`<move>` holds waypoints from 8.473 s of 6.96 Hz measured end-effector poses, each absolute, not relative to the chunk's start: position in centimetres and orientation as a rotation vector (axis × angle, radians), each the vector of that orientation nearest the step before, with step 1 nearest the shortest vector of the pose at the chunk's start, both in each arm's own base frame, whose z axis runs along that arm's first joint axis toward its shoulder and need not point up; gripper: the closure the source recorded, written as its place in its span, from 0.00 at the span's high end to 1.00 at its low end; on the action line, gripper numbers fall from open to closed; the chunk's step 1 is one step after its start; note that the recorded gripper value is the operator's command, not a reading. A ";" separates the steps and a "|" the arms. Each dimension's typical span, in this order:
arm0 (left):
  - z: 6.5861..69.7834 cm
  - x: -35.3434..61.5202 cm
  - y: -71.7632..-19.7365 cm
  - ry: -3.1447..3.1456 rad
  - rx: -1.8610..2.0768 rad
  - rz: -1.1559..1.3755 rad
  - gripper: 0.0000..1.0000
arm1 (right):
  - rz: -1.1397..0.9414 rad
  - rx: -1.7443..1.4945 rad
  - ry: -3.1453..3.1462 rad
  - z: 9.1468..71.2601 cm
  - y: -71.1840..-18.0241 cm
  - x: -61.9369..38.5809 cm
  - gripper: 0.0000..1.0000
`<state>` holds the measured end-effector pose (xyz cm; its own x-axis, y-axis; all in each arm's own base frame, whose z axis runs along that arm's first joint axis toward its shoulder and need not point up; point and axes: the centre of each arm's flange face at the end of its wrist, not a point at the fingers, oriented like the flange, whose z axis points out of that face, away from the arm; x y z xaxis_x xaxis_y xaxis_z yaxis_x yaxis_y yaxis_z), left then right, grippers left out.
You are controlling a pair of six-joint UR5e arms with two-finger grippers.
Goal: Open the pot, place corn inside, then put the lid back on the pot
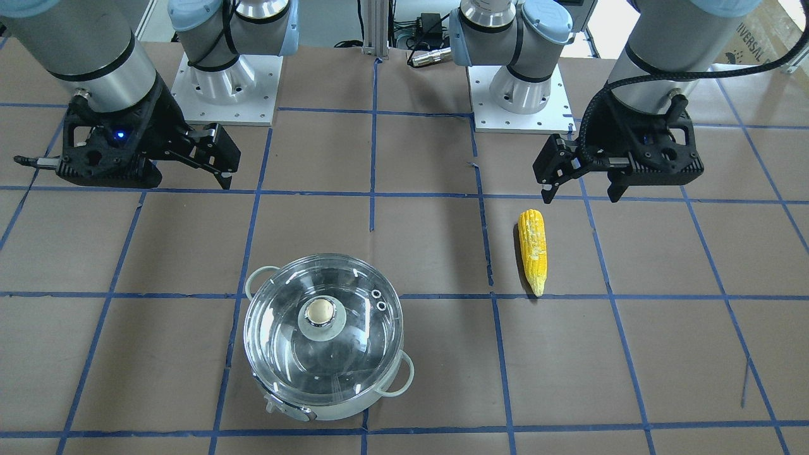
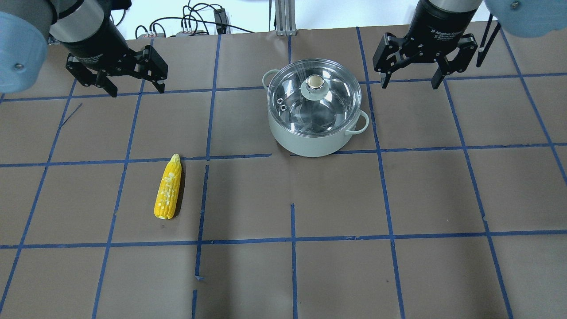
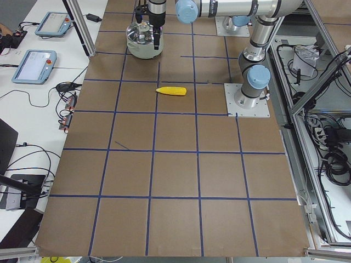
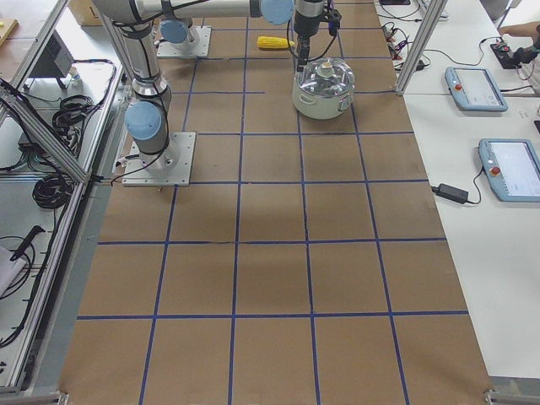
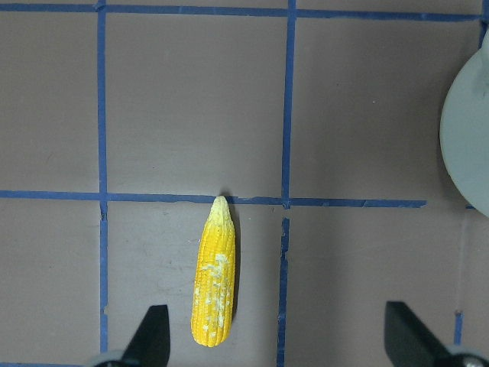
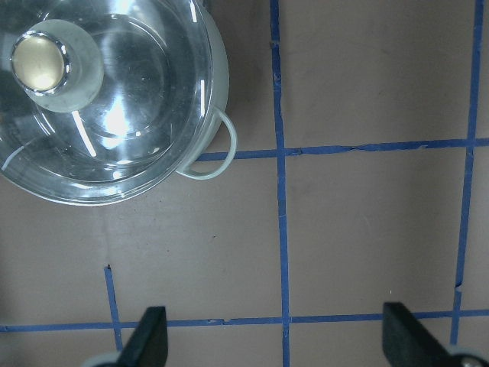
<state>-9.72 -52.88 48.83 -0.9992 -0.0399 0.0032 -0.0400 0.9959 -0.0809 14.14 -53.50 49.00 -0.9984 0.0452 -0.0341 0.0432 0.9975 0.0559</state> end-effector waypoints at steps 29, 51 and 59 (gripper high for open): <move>22.0 -3.8 -46.4 -3.106 0.150 0.014 1.00 | 0.144 0.076 3.093 50.4 -49.2 14.1 1.00; 37.4 -4.9 -50.9 -3.103 0.262 0.000 0.18 | -0.165 -0.256 3.070 36.3 -63.8 30.3 0.85; 35.9 -4.9 -50.6 -3.101 0.242 -0.019 0.18 | -0.150 -0.258 3.074 35.7 -64.0 30.2 0.32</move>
<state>-4.88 -50.60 35.88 -0.9874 -0.1553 0.0299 -0.1549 0.9878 0.0148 30.21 -63.98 35.73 -0.9846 -0.1689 -0.0451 -0.1637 0.9813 -0.1012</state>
